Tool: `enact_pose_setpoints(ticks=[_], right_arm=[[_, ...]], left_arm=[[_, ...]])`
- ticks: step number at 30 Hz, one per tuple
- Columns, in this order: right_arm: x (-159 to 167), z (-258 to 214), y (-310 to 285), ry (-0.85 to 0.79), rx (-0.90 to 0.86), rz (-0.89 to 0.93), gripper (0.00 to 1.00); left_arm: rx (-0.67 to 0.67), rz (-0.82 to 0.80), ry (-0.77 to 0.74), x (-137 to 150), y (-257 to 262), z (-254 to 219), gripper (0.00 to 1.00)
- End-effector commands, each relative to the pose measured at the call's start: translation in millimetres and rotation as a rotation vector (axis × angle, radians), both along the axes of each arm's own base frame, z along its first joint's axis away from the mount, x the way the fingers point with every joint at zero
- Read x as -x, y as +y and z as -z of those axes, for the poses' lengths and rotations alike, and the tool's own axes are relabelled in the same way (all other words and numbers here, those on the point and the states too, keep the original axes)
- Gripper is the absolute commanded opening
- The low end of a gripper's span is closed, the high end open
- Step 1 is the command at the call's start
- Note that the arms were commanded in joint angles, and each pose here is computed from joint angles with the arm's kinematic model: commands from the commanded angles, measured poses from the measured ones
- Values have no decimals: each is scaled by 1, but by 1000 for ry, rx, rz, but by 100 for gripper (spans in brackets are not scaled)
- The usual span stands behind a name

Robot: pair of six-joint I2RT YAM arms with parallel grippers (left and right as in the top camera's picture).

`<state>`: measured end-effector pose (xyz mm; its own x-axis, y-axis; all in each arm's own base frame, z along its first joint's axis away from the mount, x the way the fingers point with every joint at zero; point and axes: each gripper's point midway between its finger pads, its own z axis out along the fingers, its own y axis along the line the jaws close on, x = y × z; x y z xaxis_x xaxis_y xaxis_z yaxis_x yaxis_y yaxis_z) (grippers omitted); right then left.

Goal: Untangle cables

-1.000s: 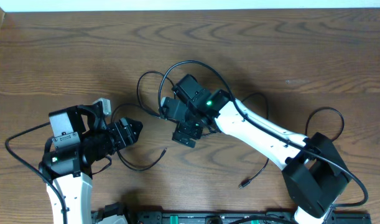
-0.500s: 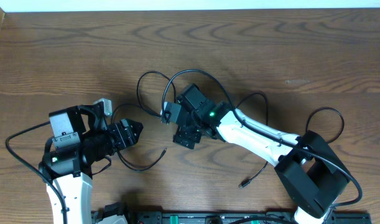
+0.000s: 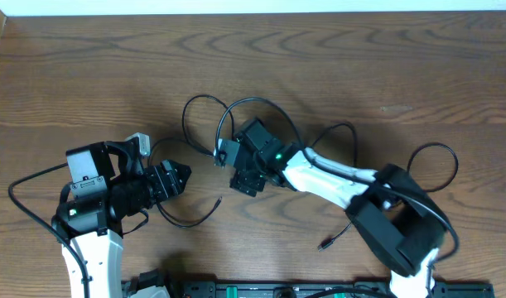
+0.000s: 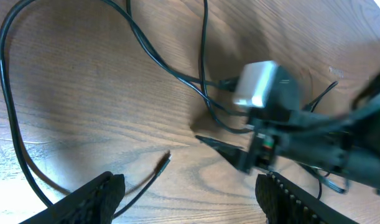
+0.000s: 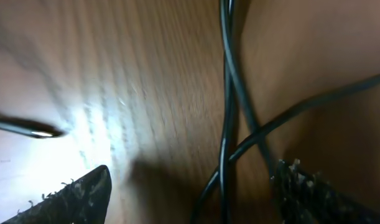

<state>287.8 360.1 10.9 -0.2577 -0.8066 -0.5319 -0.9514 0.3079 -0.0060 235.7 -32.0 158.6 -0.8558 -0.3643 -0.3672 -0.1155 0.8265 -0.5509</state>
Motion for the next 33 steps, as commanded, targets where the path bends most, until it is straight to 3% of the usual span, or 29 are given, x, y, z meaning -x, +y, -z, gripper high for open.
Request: enact_pose_setpoints(ticks=[1,10,15,21,23,33], right_arm=[[0,20,-6,31,29,45,78],[-18,16,-5,-5,-10,72,76],[-32,14,-13,-7,-23,115,66],[-38,15,-22,19,-26,168,25],[-36,16,-24,29,-19,171,1],[-33,3,-25,102,-50,293,1]], left_arm=[[-16,9,-5,1,1,0,73],[-16,9,-5,1,1,0,74],[-16,9,-5,1,1,0,73],[-16,9,-5,1,1,0,74],[-16,8,-4,1,1,0,73],[-15,9,-1,2,1,1,73]])
